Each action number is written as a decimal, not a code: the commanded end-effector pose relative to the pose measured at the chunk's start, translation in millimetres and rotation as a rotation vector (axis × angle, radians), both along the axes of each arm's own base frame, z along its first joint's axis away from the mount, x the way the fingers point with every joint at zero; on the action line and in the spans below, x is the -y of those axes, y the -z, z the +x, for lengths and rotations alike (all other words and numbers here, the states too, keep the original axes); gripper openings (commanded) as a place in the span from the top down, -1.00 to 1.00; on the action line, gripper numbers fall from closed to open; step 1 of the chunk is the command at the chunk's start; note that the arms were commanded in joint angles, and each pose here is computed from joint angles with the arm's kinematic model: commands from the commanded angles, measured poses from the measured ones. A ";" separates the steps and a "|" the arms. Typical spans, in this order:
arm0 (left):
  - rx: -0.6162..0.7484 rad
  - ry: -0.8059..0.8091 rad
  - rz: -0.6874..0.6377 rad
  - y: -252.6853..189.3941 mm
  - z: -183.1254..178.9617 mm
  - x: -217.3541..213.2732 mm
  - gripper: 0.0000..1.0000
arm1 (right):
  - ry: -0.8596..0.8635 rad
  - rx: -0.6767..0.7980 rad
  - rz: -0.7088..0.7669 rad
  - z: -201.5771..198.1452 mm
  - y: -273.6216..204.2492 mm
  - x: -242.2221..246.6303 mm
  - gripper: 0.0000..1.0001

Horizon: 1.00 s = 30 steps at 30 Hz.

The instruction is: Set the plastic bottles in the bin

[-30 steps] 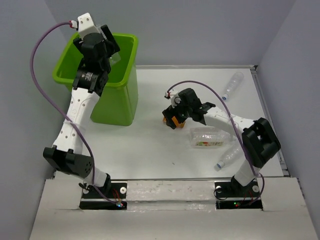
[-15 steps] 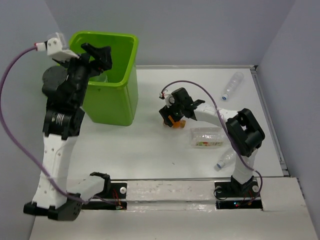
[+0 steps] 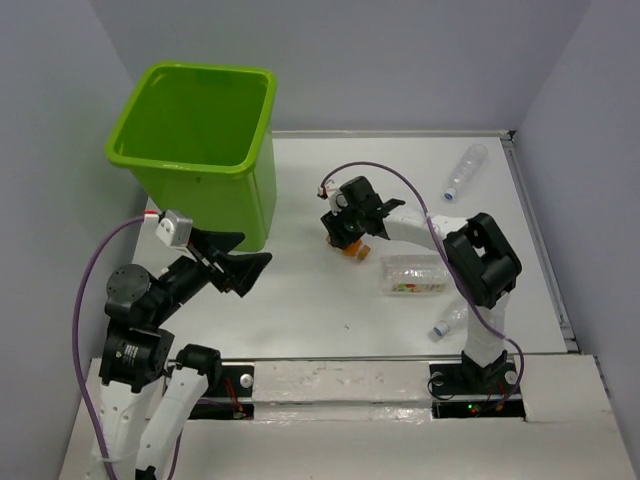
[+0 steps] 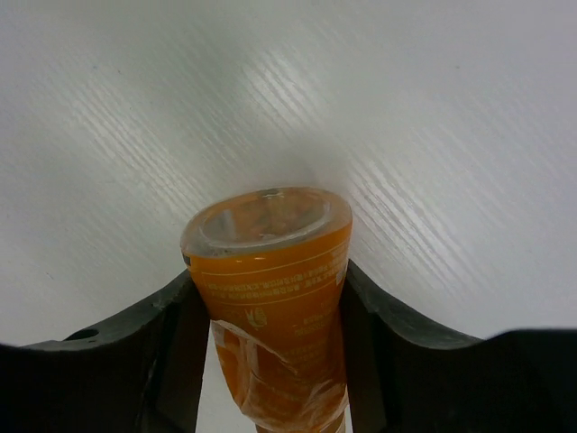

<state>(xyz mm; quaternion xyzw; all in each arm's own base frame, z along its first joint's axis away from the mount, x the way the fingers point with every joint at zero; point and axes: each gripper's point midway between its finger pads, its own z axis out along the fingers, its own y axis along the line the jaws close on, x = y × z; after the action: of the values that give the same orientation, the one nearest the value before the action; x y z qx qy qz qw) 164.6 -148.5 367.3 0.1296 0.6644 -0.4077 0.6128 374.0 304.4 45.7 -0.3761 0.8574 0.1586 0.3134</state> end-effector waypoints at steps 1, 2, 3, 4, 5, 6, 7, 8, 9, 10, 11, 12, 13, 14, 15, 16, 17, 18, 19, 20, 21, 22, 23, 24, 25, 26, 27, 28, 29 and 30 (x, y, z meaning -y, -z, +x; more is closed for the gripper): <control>-0.032 0.092 0.037 36.7 -21.3 7.3 -0.98 | 0.101 0.168 0.115 20.0 -76.5 0.2 0.39; -0.042 0.089 0.045 43.4 -19.9 7.0 -0.98 | 0.116 0.223 0.163 18.4 -111.8 2.7 0.44; -0.052 0.084 0.051 48.8 -18.1 6.7 -0.98 | 0.129 0.252 0.191 16.5 -130.6 5.2 0.54; -0.080 0.085 0.052 59.3 -14.8 7.7 -0.98 | 0.152 0.271 0.227 13.4 -150.1 7.8 0.57; -0.099 0.085 0.048 65.4 -12.3 8.6 -0.98 | 0.148 0.303 0.269 7.3 -174.3 5.4 0.61; -0.121 0.087 0.041 71.7 -10.0 9.8 -0.98 | 0.155 0.365 0.336 0.4 -216.6 10.2 0.68; -0.169 0.089 0.040 89.5 -5.1 11.6 -0.98 | 0.180 0.400 0.371 -1.8 -240.2 11.8 0.73; -0.186 0.091 0.023 94.1 -2.3 13.1 -0.98 | 0.207 0.447 0.436 -5.3 -279.3 7.0 0.77; -0.238 0.090 0.025 112.7 2.5 14.8 -0.98 | 0.263 0.506 0.448 -5.0 -305.9 15.2 0.78; -0.257 0.089 0.014 116.0 5.4 15.7 -0.98 | 0.260 0.537 0.472 -7.7 -325.0 10.8 0.77; -0.266 0.108 0.024 117.0 3.8 17.7 -0.98 | 0.240 0.560 0.503 -15.0 -344.0 0.7 0.77; -0.271 0.118 0.032 117.9 4.0 18.7 -0.98 | 0.229 0.580 0.534 -17.6 -361.7 -5.5 0.76; -0.292 0.108 0.031 122.8 7.7 18.5 -0.98 | 0.193 0.630 0.617 -24.5 -404.6 -13.4 0.75; -0.307 0.088 0.031 125.1 11.0 17.0 -0.98 | 0.158 0.627 0.649 -25.2 -411.5 -31.2 0.76; -0.323 0.084 0.035 128.1 13.8 17.1 -0.98 | 0.131 0.674 0.754 -31.0 -451.4 -40.1 0.75; -0.333 0.084 0.037 130.2 14.8 17.4 -0.98 | 0.115 0.667 0.768 -23.7 -450.3 -57.7 0.75; -0.340 0.082 0.040 131.7 15.9 17.4 -0.98 | 0.082 0.675 0.808 -30.0 -461.6 -74.6 0.76; -0.353 0.079 0.043 134.5 18.0 17.5 -0.98 | 0.058 0.739 0.903 -38.0 -505.6 -78.7 0.76; -0.357 0.079 0.042 135.1 18.6 17.7 -0.98 | 0.040 0.715 0.886 -32.6 -488.3 -97.5 0.76; -0.357 0.079 0.042 135.1 18.9 17.8 -0.98 | 0.021 0.732 0.921 -25.6 -500.5 -117.4 0.76; -0.355 0.079 0.043 135.2 19.2 17.7 -0.98 | -0.021 0.808 1.041 -42.0 -551.5 -119.4 0.76; -0.352 0.081 0.043 134.6 18.6 17.9 -0.98 | -0.032 0.825 1.074 -38.6 -559.1 -127.1 0.76; -0.347 0.076 0.042 133.8 18.8 17.2 -0.98 | -0.039 0.800 1.071 -21.8 -535.1 -157.7 0.76; -0.346 0.076 0.039 133.5 18.4 17.3 -0.98 | -0.039 0.812 1.107 -17.6 -539.0 -164.5 0.76; -0.343 0.075 0.038 132.9 18.3 16.9 -0.98 | -0.029 0.842 1.200 -21.2 -555.4 -167.1 0.83; -0.344 0.078 0.040 133.2 18.1 17.4 -0.98 | -0.025 0.869 1.251 -18.4 -559.6 -170.1 0.88; -0.342 0.081 0.039 132.4 17.6 17.7 -0.98 | -0.024 0.864 1.265 -6.4 -539.0 -186.5 0.89; -0.343 0.082 0.042 133.4 17.7 17.8 -0.98 | 0.011 0.914 1.343 -3.0 -547.2 -181.5 0.85; -0.343 0.082 0.042 133.4 17.7 17.8 -0.98 | 0.035 0.942 1.387 -2.5 -557.7 -175.6 0.69; -0.347 0.081 0.040 133.7 17.7 17.7 -0.98 | 0.054 0.919 1.362 14.3 -530.6 -193.3 0.10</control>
<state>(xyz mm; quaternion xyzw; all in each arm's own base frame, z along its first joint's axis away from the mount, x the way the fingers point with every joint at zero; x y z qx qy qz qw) 184.2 -161.9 220.1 0.0849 0.7783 -0.4202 0.4588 387.3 505.5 541.8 -0.1855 0.4592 0.4293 0.7553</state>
